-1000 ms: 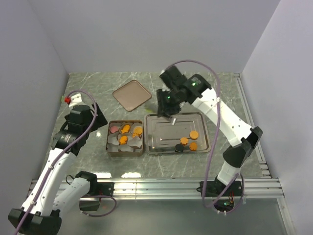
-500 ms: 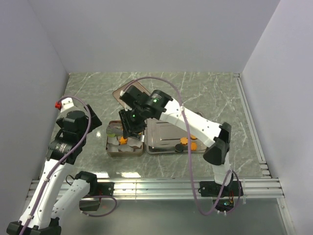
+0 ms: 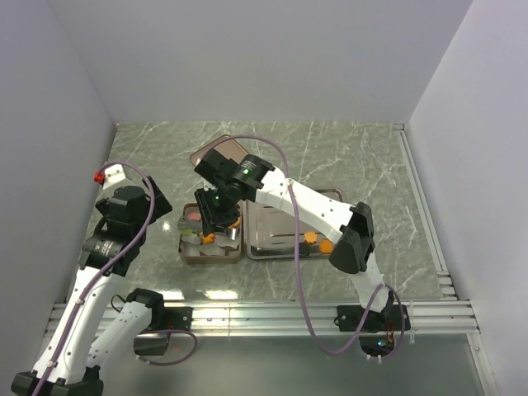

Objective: Pack the cookies

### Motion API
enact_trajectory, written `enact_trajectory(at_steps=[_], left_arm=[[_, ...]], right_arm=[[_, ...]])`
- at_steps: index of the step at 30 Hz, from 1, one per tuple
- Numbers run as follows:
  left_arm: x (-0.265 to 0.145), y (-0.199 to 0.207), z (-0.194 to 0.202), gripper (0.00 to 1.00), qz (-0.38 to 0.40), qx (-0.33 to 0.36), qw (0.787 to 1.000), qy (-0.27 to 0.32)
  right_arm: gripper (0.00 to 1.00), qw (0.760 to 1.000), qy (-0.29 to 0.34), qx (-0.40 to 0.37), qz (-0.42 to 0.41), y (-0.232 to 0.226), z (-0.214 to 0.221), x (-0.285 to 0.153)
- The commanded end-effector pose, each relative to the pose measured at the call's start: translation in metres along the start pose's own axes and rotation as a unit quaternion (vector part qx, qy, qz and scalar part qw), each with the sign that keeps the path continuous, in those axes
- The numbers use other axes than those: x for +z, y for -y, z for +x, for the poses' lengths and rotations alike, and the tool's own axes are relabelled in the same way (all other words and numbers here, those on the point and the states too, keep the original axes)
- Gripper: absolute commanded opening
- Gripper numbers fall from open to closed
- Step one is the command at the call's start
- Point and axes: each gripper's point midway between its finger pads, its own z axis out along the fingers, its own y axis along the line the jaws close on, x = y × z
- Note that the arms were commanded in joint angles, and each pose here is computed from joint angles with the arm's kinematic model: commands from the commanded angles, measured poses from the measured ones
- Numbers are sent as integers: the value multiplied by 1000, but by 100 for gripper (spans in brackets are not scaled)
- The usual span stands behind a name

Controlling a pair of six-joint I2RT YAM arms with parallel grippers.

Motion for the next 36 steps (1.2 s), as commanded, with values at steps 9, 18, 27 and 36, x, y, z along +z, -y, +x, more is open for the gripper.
enact_trajectory(at_steps=[9, 18, 27, 36], left_arm=[[0, 7, -6, 99, 14, -8, 1000, 10], [0, 8, -5, 99, 17, -8, 1000, 9], [0, 8, -6, 99, 18, -7, 1000, 10], [0, 10, -6, 99, 22, -7, 1000, 10]], right_arm=[[48, 1000, 17, -10, -10, -3, -15, 13], [54, 1000, 20, -4, -5, 4, -21, 14], [56, 998, 54, 4, -12, 1, -38, -17], [56, 991, 114, 30, 58, 58, -26, -98]])
